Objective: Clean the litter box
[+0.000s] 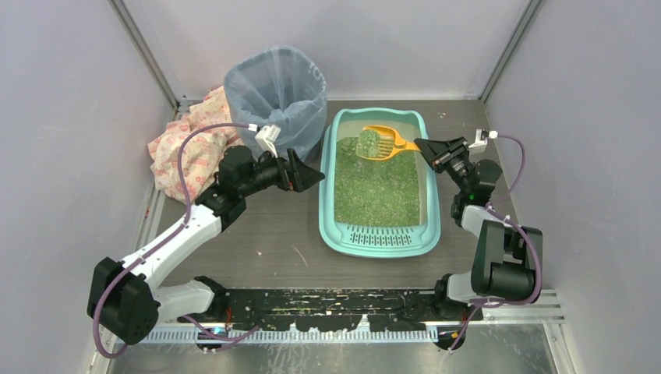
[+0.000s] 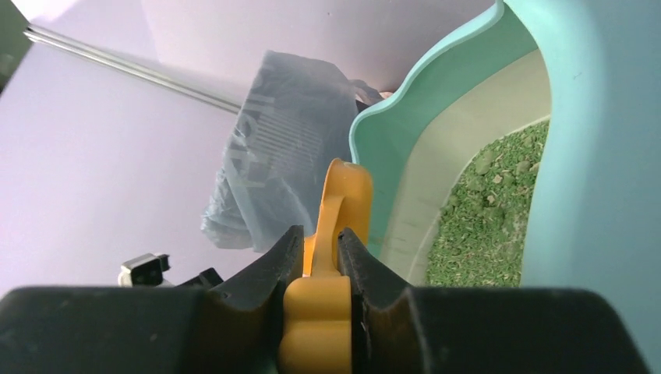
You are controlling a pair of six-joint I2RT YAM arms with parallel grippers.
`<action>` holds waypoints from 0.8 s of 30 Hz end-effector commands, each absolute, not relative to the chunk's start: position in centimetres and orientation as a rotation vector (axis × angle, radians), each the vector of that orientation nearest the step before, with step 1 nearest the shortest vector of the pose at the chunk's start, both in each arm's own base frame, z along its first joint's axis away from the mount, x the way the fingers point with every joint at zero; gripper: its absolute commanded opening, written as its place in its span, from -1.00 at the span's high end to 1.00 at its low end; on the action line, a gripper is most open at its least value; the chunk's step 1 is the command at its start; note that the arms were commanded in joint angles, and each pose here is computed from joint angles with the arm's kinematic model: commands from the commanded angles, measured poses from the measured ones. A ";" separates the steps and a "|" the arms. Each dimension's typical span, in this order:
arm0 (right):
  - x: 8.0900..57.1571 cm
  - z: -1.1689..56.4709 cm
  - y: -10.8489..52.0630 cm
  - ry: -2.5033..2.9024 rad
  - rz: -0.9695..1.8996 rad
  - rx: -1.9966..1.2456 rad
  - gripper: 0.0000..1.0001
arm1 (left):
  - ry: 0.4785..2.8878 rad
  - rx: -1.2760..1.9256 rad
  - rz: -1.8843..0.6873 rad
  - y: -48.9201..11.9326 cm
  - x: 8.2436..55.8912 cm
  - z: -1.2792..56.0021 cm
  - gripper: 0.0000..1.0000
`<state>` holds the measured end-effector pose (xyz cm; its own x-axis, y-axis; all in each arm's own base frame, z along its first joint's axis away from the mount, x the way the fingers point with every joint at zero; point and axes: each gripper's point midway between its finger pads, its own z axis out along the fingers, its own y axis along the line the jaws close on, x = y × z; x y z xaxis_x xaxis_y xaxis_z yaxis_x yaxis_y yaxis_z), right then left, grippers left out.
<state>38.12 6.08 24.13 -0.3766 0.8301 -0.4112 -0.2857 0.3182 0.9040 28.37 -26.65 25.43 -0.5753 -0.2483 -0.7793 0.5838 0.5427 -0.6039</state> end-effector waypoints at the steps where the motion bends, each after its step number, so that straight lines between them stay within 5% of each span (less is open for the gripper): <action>1: 37.0 27.5 6.0 1.378 1.406 0.431 0.99 | 1.803 0.272 -1.162 -26.7 29.0 26.9 -0.79; 24: 36.6 26.7 5.8 1.434 1.299 0.426 0.98 | 1.808 0.250 -1.169 -26.6 29.0 26.8 -0.78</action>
